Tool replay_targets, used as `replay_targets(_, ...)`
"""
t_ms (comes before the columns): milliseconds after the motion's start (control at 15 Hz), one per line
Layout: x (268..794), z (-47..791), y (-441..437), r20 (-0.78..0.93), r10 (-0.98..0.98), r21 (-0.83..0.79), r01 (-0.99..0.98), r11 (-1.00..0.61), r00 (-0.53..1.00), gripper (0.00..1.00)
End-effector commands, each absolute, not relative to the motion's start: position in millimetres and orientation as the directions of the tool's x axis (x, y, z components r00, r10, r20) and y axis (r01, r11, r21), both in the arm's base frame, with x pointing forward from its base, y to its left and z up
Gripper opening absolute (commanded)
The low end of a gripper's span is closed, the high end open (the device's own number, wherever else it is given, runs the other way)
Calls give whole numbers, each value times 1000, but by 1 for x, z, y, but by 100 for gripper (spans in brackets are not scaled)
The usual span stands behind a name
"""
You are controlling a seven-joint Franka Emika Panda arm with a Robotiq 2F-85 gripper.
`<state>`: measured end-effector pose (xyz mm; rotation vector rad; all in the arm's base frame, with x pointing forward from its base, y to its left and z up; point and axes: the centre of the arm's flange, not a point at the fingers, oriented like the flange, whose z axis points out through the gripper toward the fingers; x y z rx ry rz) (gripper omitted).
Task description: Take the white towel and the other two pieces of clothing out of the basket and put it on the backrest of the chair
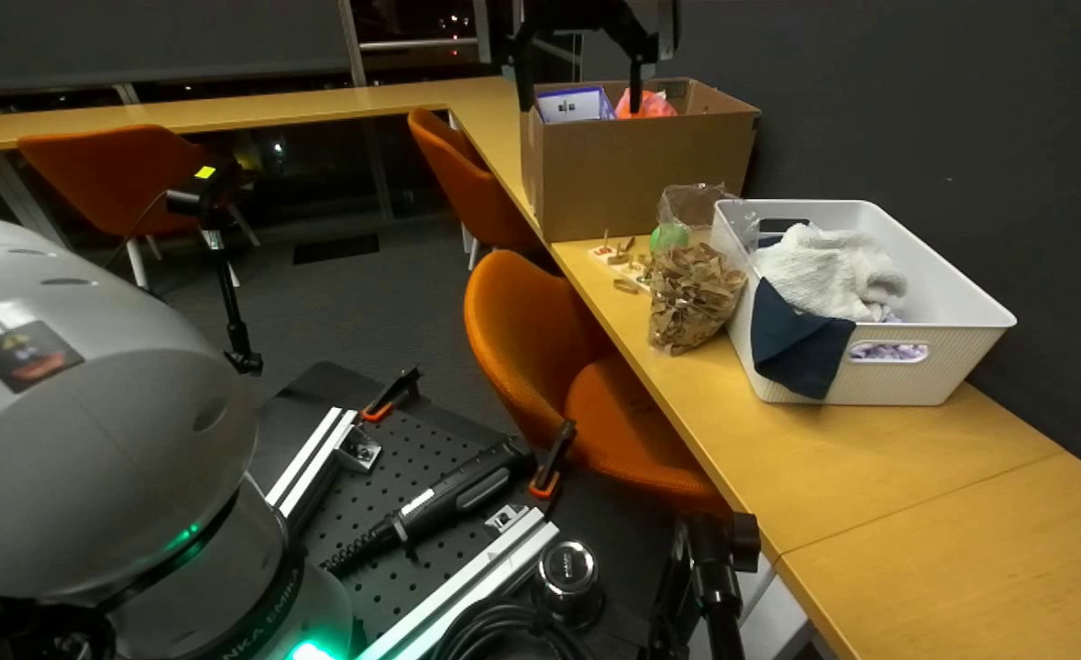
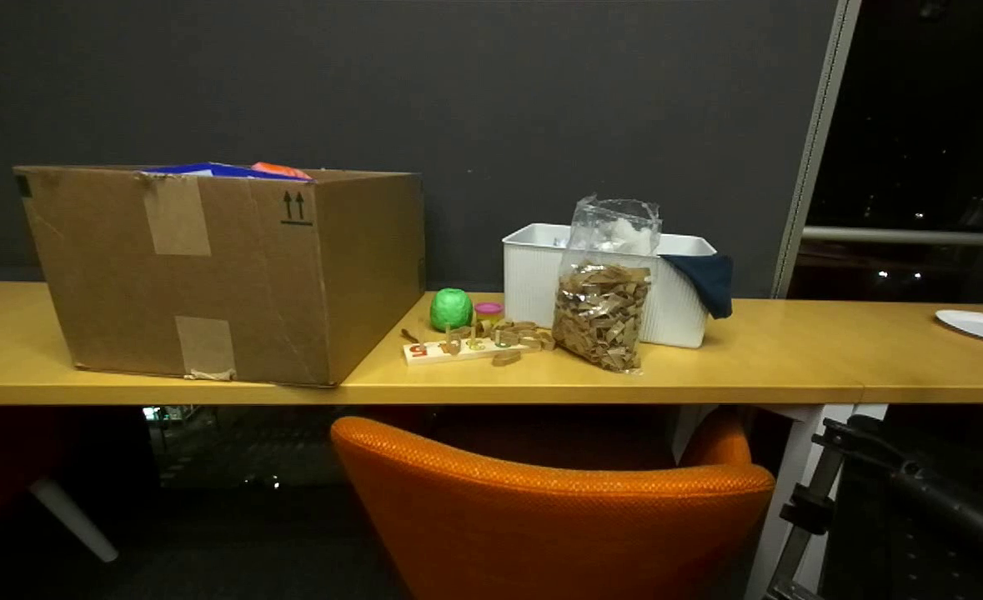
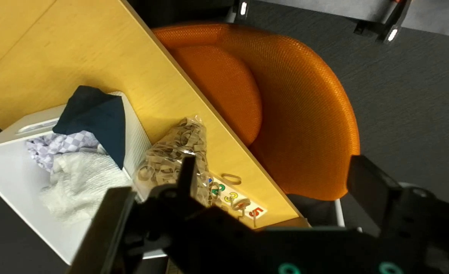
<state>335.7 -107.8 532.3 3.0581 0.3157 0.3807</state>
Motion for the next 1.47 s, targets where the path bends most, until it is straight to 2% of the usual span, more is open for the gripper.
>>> replay_targets(0, 369, 536, -157, 286, 142, 93, 120, -988, 948, 100)
replay_targets(733, 533, 496, -298, 406, -65, 130, -129, -983, 911, 100)
replay_targets(1133, 622, 450, -349, 337, -198, 96, -243, -965, 920, 100)
replay_targets(1400, 657, 406, -363, 255, -275, 71, -301, -951, 927, 100)
